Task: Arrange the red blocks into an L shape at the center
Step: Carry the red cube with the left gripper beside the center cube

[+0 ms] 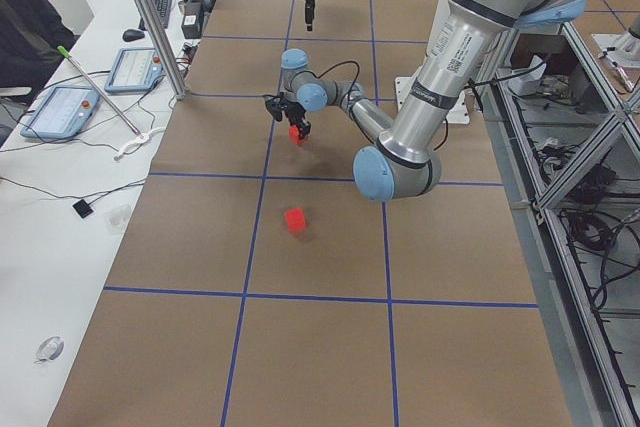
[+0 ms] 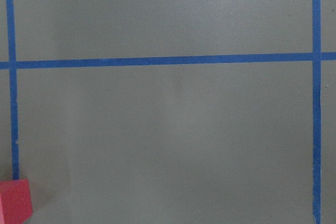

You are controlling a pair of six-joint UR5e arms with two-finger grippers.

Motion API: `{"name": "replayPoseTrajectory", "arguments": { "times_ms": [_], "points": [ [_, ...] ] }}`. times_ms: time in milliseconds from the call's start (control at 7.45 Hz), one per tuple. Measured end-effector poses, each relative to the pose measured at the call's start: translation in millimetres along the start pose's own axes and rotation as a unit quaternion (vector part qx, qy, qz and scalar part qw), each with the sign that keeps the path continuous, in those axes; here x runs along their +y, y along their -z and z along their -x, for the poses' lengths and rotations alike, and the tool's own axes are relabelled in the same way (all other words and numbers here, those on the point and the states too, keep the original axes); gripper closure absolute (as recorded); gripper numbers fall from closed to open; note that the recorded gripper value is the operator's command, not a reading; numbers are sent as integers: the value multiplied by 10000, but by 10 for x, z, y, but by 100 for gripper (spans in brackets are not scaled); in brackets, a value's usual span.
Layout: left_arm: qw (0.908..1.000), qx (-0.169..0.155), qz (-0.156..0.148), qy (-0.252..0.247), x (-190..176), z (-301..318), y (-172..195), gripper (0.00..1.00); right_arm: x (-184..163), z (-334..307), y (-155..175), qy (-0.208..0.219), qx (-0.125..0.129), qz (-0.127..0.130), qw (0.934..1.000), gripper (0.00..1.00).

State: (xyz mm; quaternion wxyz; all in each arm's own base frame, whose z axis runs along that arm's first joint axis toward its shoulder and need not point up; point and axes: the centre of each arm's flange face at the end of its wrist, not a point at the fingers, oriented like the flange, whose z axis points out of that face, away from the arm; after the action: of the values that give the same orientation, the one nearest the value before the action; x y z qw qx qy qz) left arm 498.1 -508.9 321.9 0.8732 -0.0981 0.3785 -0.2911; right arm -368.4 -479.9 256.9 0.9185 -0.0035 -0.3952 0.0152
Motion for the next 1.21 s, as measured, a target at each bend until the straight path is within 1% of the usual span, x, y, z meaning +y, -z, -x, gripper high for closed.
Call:
{"name": "replayPoseTrajectory", "arguments": {
  "times_ms": [134,268,403,671,805,939,1073,1208],
  "points": [
    [9997,54,-13,-229,23,-61,57,100,-2,-1,1,-1,1,-3,10000,0],
    [9980,146,-29,-609,74,-179,155,100,-3,-2,1,-2,3,-6,10000,0],
    [9936,254,-40,-1100,144,-315,263,100,-5,-6,2,-4,6,-10,10000,0],
    [9779,418,-22,-2048,362,-589,420,100,7,-86,-30,-23,40,0,10000,0],
    [9702,431,4,-2385,484,-712,421,100,12,-148,-60,-32,48,2,10000,0],
    [9627,410,23,-2674,576,-889,393,100,14,-217,-92,-42,51,-3,10000,0],
    [9571,346,35,-2876,630,-1062,327,100,20,-267,-117,-44,50,-7,10000,0],
    [9537,276,40,-2996,660,-1216,269,100,25,-290,-126,-42,45,-9,10000,0]
  ]
}}
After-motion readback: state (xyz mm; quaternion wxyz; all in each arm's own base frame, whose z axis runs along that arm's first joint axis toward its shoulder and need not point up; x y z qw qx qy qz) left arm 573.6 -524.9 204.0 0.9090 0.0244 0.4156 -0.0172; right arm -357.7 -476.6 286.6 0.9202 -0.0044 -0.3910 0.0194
